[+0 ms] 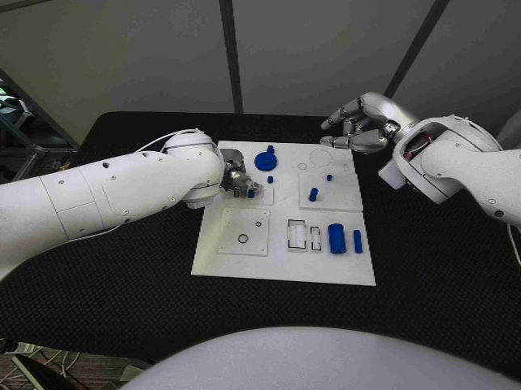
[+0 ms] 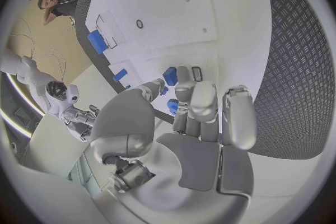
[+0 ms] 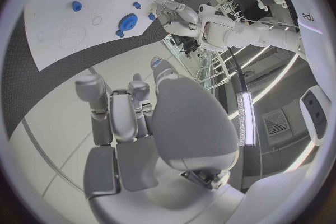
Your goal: Assemble the parts on the task board
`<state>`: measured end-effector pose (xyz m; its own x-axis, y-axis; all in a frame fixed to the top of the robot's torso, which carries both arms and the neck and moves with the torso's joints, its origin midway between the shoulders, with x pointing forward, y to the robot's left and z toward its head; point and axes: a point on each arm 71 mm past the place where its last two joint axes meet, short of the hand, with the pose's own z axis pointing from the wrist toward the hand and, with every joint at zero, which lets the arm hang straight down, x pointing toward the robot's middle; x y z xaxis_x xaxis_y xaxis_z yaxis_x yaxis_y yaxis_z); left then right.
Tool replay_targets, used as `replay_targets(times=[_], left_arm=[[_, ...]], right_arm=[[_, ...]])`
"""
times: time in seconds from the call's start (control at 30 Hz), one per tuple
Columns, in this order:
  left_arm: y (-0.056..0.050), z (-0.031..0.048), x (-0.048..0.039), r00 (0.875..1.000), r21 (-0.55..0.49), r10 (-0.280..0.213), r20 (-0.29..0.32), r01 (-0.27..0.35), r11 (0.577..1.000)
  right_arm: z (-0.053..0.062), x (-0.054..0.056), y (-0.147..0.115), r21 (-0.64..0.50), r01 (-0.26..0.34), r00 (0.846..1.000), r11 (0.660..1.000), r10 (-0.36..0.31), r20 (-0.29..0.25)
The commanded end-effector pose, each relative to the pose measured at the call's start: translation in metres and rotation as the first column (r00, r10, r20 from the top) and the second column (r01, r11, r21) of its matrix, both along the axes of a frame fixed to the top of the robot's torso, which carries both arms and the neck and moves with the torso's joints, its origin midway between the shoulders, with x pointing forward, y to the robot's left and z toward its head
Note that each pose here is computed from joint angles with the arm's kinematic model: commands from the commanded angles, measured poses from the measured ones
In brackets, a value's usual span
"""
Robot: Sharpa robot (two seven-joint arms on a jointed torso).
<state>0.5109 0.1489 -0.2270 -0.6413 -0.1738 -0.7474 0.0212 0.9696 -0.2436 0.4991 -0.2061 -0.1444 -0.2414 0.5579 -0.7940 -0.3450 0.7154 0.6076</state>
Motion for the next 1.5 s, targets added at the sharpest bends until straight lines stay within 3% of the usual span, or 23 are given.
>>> replay_targets(times=[0.03, 0.23, 0.53, 0.93, 1.2, 1.33, 1.5], left_arm=[[0.0, 0.0021, 0.0009, 1.0, -0.015, 0.009, 0.015, -0.008, 1.0], [0.0, 0.0045, 0.0018, 1.0, -0.028, 0.012, 0.027, -0.012, 1.0], [0.001, 0.0219, 0.0071, 0.999, -0.101, 0.034, 0.035, -0.031, 0.994], [0.027, 0.05, 0.0147, 0.998, -0.102, 0.062, 0.027, -0.059, 0.993], [0.04, 0.0578, 0.0316, 0.996, -0.101, 0.085, 0.04, -0.08, 0.992], [0.042, 0.0589, 0.0446, 0.995, -0.095, 0.093, 0.04, -0.088, 0.992], [0.042, 0.0576, 0.0549, 0.996, -0.063, 0.085, 0.024, -0.083, 0.995]], right_arm=[[0.001, 0.0, 0.001, -0.003, -0.007, 1.0, 1.0, 0.007, 0.001], [0.001, 0.001, 0.001, -0.002, -0.006, 1.0, 1.0, 0.006, -0.001], [0.0, 0.001, 0.0, -0.002, -0.003, 1.0, 1.0, 0.003, -0.002], [0.0, 0.002, -0.002, -0.004, 0.003, 1.0, 1.0, -0.003, -0.005], [-0.001, 0.002, -0.002, -0.005, 0.003, 1.0, 1.0, -0.003, -0.007], [-0.001, 0.003, -0.001, -0.005, 0.0, 1.0, 1.0, 0.0, -0.007], [-0.001, 0.003, 0.0, -0.005, -0.001, 1.0, 1.0, 0.001, -0.009]])
